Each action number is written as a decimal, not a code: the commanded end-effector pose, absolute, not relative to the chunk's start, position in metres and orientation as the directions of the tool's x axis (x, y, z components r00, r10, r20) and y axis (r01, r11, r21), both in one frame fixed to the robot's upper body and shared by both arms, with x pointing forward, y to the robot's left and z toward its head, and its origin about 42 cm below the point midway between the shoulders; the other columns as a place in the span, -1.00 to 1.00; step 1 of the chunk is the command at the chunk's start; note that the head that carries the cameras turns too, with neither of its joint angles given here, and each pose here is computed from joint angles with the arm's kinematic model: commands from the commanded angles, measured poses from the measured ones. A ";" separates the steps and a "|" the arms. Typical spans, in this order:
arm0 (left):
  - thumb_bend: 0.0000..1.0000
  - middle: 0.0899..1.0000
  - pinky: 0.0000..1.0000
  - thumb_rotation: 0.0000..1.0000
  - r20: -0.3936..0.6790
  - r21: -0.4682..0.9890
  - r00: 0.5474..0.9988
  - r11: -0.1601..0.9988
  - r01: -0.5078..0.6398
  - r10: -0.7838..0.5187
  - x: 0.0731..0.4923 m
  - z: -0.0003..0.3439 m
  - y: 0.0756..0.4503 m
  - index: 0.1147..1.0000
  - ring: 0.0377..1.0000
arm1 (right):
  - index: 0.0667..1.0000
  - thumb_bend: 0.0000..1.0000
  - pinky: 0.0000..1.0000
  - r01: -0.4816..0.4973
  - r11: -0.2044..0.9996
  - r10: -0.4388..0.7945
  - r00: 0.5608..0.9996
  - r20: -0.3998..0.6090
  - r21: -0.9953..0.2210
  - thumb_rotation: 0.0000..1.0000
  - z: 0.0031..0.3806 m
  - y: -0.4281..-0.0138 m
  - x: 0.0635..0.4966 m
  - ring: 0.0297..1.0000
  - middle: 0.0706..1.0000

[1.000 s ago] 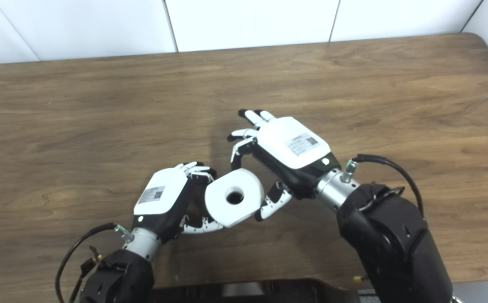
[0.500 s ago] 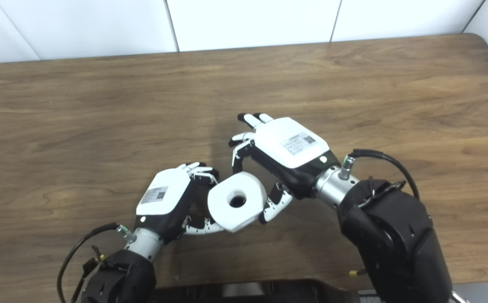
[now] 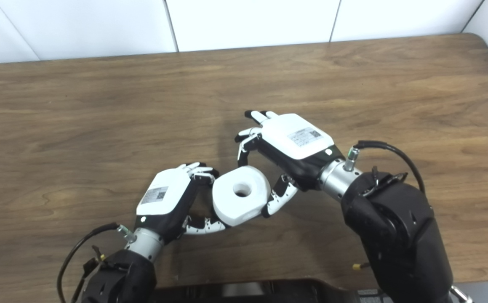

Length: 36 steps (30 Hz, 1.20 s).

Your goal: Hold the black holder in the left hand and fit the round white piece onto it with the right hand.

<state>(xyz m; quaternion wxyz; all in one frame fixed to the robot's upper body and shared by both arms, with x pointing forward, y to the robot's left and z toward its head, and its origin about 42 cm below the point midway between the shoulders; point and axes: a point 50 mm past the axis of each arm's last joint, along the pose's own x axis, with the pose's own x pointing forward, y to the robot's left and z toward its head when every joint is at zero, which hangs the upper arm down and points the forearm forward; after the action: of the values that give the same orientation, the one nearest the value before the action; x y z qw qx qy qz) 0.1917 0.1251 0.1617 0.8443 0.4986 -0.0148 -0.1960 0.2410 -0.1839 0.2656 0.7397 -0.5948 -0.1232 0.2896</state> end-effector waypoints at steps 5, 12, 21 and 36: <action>0.03 0.56 0.81 -0.91 -0.199 0.819 0.912 0.451 0.356 -0.358 0.189 0.161 0.115 -0.15 0.78 | -0.10 0.04 1.00 -0.279 0.109 0.573 0.802 -0.169 -0.954 -0.68 0.264 -0.187 0.243 1.00 0.66; 0.03 0.56 0.82 -0.91 -0.201 0.817 0.913 0.454 0.356 -0.354 0.190 0.160 0.115 -0.15 0.78 | 0.07 0.33 1.00 -0.266 0.061 0.566 0.803 -0.187 -0.962 -0.48 0.265 -0.188 0.245 1.00 0.68; 0.03 0.56 0.82 -0.91 -0.205 0.820 0.913 0.448 0.356 -0.352 0.191 0.158 0.114 -0.15 0.78 | 0.30 0.77 1.00 -0.290 0.031 0.548 0.805 -0.227 -0.957 -0.15 0.266 -0.193 0.247 1.00 0.74; 0.03 0.56 0.82 -0.91 -0.204 0.822 0.913 0.444 0.356 -0.355 0.192 0.157 0.114 -0.15 0.78 | 0.75 1.00 1.00 -0.318 -0.036 0.547 0.787 -0.285 -0.947 0.06 0.270 -0.194 0.248 1.00 0.98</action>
<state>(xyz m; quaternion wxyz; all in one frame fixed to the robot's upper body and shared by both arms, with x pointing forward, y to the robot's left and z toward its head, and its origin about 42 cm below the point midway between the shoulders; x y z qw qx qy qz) 0.1934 0.1238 0.1610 0.8455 0.4975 -0.0141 -0.1934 0.2468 -0.1943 0.2552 0.6939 -0.6352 -0.0598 0.3337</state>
